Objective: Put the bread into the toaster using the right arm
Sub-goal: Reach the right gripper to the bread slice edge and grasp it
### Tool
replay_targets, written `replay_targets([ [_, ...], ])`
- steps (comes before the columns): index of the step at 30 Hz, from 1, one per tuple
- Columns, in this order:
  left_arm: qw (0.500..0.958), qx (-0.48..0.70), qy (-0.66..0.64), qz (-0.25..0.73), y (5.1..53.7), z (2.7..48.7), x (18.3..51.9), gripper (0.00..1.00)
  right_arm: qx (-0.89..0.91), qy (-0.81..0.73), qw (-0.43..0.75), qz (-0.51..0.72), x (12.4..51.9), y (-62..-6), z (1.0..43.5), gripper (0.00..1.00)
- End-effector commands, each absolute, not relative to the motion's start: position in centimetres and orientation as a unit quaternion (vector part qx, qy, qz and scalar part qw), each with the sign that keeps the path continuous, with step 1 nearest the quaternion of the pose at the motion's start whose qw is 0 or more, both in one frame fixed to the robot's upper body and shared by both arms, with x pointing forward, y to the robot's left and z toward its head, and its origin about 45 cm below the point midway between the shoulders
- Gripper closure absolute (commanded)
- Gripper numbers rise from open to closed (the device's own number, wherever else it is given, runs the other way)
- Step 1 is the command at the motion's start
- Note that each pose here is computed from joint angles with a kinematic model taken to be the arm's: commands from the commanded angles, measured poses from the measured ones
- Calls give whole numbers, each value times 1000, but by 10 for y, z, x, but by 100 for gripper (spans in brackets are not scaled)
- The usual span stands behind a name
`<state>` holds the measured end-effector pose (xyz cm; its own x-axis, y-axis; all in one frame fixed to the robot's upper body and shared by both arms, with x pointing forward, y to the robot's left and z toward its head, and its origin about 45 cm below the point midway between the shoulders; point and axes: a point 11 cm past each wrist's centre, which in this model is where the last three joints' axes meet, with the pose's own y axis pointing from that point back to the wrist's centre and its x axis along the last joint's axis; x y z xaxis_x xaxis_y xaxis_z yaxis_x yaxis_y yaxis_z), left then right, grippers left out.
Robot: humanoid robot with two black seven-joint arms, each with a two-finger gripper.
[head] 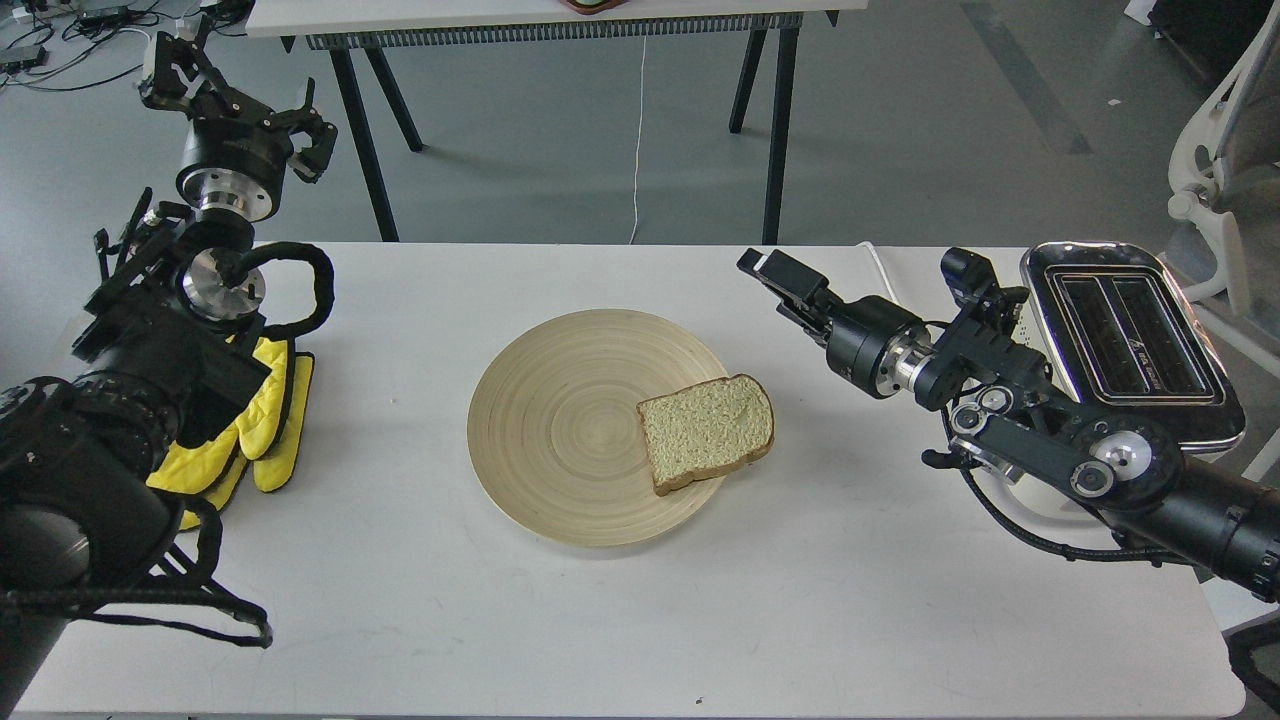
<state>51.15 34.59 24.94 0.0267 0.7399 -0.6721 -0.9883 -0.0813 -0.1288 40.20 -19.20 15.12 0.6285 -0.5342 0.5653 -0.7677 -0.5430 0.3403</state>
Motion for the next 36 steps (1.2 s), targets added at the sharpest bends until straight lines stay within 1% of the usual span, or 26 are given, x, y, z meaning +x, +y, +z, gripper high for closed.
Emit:
replay_targets([
  [1, 647, -308, 201, 668, 346, 249, 511, 0, 844, -356, 337, 216, 391, -199, 125, 9],
  [3, 647, -308, 201, 668, 346, 249, 511, 0, 843, -350, 348, 214, 385, -201, 116, 11],
  [7, 646, -309, 201, 668, 346, 249, 511, 0, 840, -345, 366, 203, 375, -204, 102, 20],
  [10, 647, -308, 201, 668, 346, 249, 511, 0, 838, -347, 373, 194, 372, -206, 98, 25],
  [12, 647, -308, 201, 668, 346, 249, 511, 0, 838, -346, 379, 185, 369, -206, 94, 32],
  [14, 646, -309, 201, 668, 346, 249, 511, 0, 843, -343, 375, 179, 366, -202, 93, 42],
  [16, 647, -308, 201, 668, 346, 249, 511, 0, 844, -343, 374, 177, 366, -201, 94, 56],
  [17, 646, -309, 201, 668, 346, 249, 511, 0, 844, -342, 374, 176, 365, -201, 93, 59],
  [19, 646, -309, 201, 668, 346, 249, 511, 0, 846, -340, 372, 175, 364, -198, 93, 62],
  [23, 646, -309, 201, 668, 346, 249, 511, 0, 849, -337, 368, 174, 363, -193, 93, 65],
  [33, 646, -310, 200, 668, 346, 250, 511, 0, 853, -337, 365, 162, 356, -190, 87, 66],
  [34, 646, -310, 200, 668, 346, 250, 511, 0, 854, -335, 364, 162, 356, -188, 87, 66],
  [36, 646, -310, 200, 668, 346, 250, 511, 0, 855, -336, 362, 160, 355, -187, 86, 70],
])
